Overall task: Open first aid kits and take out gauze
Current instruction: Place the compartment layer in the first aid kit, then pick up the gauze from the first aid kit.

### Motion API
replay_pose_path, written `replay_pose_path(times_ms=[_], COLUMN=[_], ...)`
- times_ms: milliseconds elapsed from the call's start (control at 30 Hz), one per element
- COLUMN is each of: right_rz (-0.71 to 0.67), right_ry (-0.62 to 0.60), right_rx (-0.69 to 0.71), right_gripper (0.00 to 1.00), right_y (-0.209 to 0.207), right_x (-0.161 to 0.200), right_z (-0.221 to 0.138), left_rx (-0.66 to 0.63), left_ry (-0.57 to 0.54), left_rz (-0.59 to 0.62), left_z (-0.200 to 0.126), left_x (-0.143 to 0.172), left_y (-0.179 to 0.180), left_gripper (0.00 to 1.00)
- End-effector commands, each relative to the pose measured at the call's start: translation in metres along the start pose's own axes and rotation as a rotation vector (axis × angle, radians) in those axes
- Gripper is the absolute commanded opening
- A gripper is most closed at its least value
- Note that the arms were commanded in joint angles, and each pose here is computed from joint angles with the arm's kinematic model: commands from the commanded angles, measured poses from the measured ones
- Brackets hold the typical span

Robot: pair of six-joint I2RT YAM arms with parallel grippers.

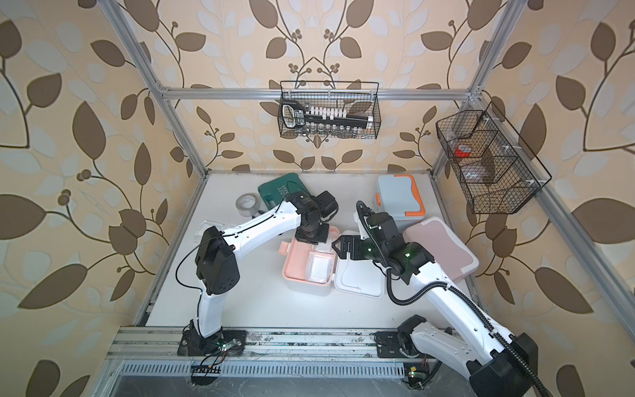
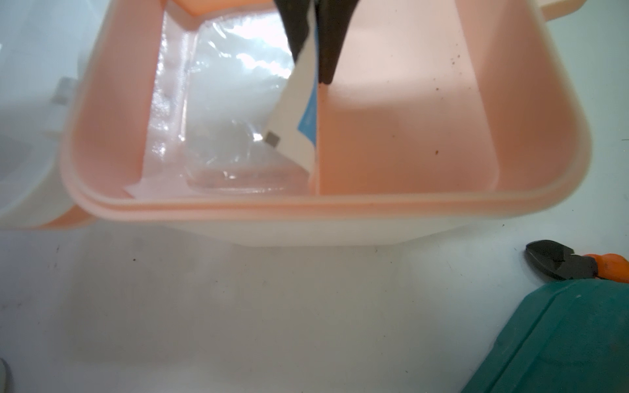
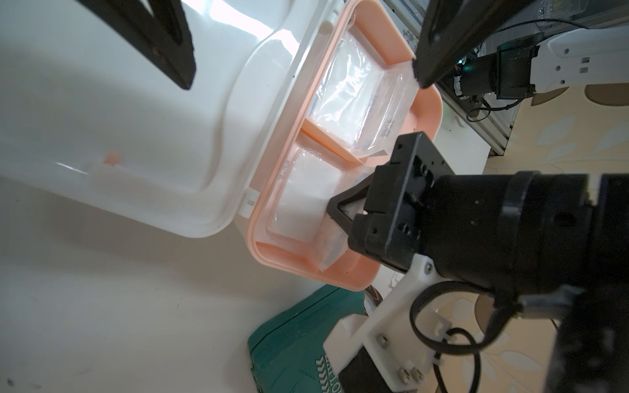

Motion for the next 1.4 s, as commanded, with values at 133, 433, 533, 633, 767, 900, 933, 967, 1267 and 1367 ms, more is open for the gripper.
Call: replay_pose_path(times_ms=[133,433,533,633,767,900,933,967,1267,1367], right_rz=[-0.010,-0.008,-0.008,-0.008,-0.006,-0.004,-0.005,-0.004,-0.003,-0.001], right_ry=[0.012,0.008,0.007,0.007,0.007,0.006,0.006,0.006,0.008,0.007], right_rx=[0.008,0.009,0.008,0.007,0.008,0.006,0.007,0.007,0.002,0.004], right_gripper=[0.99,1.00,0.99,0.99,1.00,0.99,1.00,1.00,1.00,1.00], right_y=[-0.005,-0.007,-0.007,-0.007,-0.008,-0.008,-0.008,-0.009,-0.009,-0.009], right_x=[0.005,0.006,0.006,0.006,0.006,0.006,0.006,0.006,0.006,0.006], right_z=[0.000,-0.001,-0.001,-0.002,-0.002,-0.003,-0.002,-0.002,-0.001,-0.002], left_rx=[-0.030,-0.002,0.003,-0.008,-0.016,-0.032,-0.033,-0.034,-0.034,-0.033], left_ry=[0.021,-0.037,-0.051,-0.046,-0.038,-0.052,-0.056,-0.057,-0.058,-0.056], left_rz=[0.031,0.041,0.041,0.041,0.043,0.042,0.042,0.042,0.043,0.043], left_z=[-0.006,-0.035,-0.037,-0.033,-0.029,-0.032,-0.033,-0.033,-0.033,-0.032], left_x=[0.008,0.008,0.007,0.006,0.006,0.005,0.005,0.005,0.005,0.004], left_y=[0.000,-0.006,-0.008,-0.008,-0.009,-0.007,-0.006,-0.006,-0.006,-0.007], left_gripper=[0.35,0.40,0.38,0.36,0.25,0.22,0.22,0.21,0.10,0.05])
Point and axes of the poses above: each gripper's point midway between its finger pads, its own z axis out along the fingers, its own y axis along the line the jaws close on, x = y × z, the point moved 7 cm from there along -z, back along the fingers, and after that the axes turned 9 degrees about -z, right-handed, at the moved point
